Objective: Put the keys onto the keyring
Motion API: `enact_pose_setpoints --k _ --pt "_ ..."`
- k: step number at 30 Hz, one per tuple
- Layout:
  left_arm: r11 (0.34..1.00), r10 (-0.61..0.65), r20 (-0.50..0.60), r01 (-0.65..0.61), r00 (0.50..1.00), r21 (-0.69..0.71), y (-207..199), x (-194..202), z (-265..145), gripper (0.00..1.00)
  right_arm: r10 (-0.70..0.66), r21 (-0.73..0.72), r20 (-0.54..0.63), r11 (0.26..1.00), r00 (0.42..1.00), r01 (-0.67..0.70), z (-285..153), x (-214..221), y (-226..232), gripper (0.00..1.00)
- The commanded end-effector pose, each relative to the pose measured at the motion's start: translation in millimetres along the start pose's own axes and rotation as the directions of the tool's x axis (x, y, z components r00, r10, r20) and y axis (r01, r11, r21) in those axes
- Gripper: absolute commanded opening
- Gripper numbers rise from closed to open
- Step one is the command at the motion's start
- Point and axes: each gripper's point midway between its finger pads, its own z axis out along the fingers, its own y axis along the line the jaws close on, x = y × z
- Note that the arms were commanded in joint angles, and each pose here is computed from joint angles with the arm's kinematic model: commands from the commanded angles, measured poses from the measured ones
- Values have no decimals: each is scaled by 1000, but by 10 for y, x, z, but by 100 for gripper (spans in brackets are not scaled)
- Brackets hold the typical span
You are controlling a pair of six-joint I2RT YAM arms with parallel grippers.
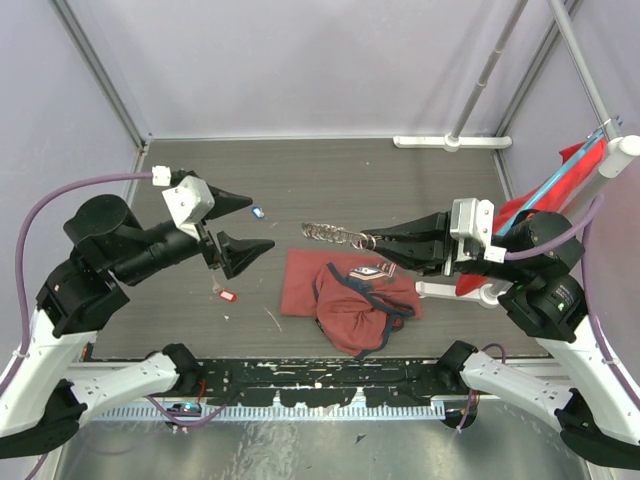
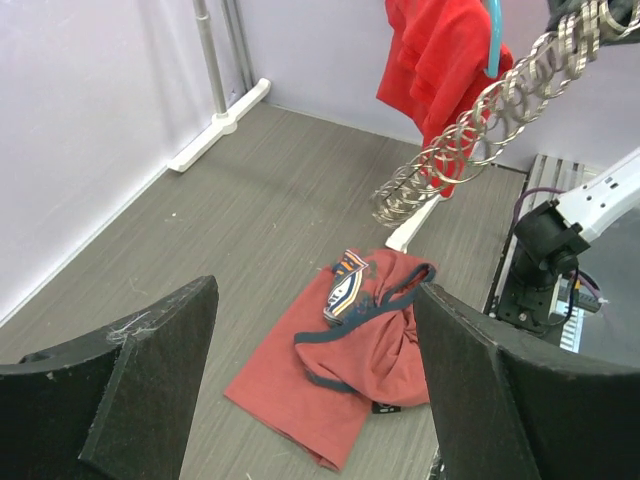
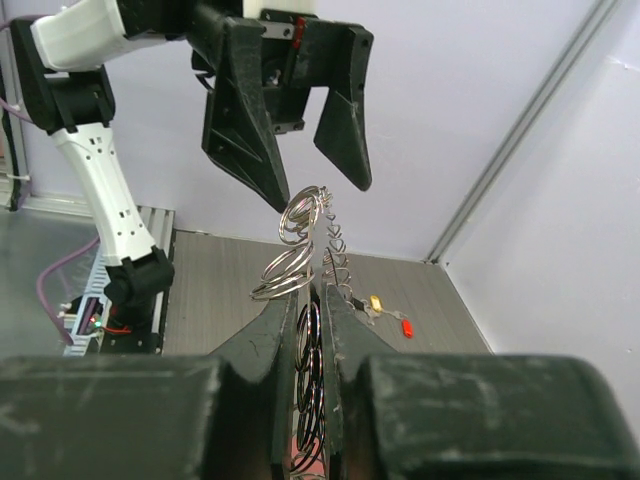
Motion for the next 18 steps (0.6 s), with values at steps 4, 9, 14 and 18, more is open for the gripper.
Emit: enact_pose_setpoints --k 4,9,14,18 --pt "998 24 18 -25 1000 57 -87 -15 38 83 -48 -42 132 998 990 54 -40 -452 87 1" --pt "999 24 18 -25 1000 35 -61 -1 -4 83 -16 -31 123 999 992 20 -21 -435 56 1" --pt "995 -11 -29 8 1000 -102 163 113 -35 79 86 60 47 994 995 -89 67 -194 -139 1" --pt "949 -65 -160 12 985 -314 550 411 -17 77 219 195 -23 958 975 -210 135 195 -356 1"
